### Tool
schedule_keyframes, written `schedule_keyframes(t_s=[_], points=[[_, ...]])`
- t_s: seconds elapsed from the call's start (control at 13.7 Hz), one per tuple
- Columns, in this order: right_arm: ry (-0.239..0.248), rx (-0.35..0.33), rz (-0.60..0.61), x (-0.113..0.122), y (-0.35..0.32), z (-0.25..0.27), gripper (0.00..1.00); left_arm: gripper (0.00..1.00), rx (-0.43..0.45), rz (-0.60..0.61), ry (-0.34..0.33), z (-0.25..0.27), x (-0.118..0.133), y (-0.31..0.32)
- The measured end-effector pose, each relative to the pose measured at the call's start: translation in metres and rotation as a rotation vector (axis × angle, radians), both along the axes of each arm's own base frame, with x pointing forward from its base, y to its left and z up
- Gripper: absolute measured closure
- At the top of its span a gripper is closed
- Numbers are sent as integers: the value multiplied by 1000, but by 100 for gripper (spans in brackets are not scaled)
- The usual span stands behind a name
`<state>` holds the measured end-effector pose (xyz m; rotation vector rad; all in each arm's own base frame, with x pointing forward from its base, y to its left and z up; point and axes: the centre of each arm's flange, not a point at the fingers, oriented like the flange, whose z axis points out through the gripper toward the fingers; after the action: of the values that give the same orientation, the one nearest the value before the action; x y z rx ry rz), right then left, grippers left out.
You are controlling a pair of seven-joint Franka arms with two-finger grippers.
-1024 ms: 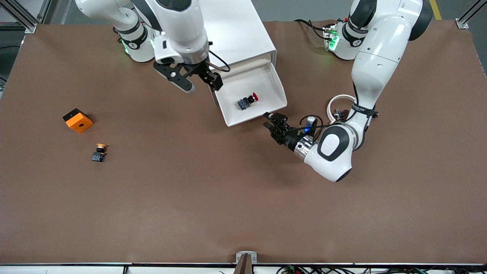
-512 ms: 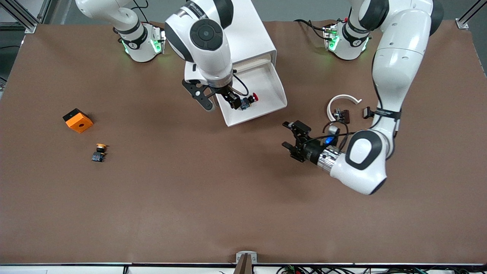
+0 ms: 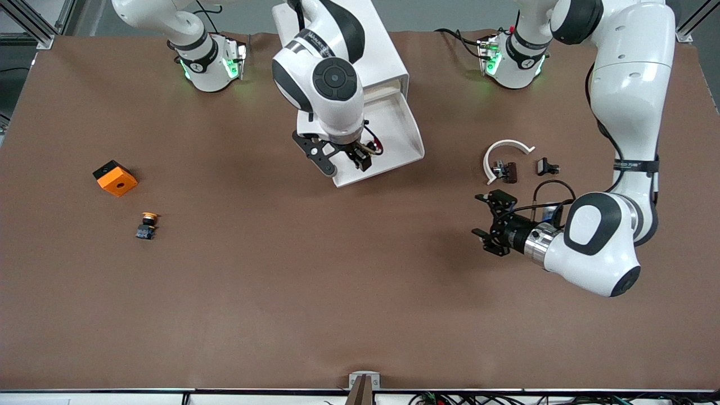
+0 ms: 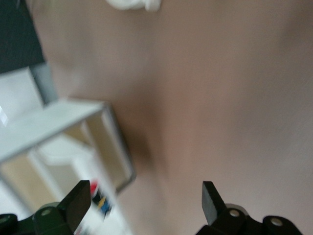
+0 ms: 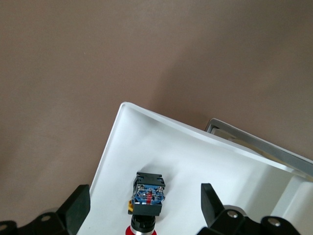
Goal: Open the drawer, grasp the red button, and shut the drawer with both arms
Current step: 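Grasp the red push button with the right gripper while the left gripper moves aside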
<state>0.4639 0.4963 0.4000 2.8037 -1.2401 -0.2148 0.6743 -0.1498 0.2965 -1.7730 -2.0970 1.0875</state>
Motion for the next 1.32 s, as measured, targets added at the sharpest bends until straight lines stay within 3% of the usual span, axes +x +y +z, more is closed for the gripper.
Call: schedule_keyframes(t_s=[0.22,0.44,0.59,0.88,1.1,1.32], points=[[20,-18,34,-16,18,-20,0,0,214,-227,-107,8,0,26],[37,-35,70,-33,35,-41,0,0,316,-432,-183,27,3,46],[32,-29,80,-38,43,-54,0,0,298,-540,-208,31,6,58],[38,-38,77,-36,44,-69,1,0,187,-725,-334,65,14,76],[34,-40,60,-26,37,-69,10,0,94,-872,-413,91,17,96],[33,-39,53,-23,34,-68,40,0,25,-990,-459,112,15,98]])
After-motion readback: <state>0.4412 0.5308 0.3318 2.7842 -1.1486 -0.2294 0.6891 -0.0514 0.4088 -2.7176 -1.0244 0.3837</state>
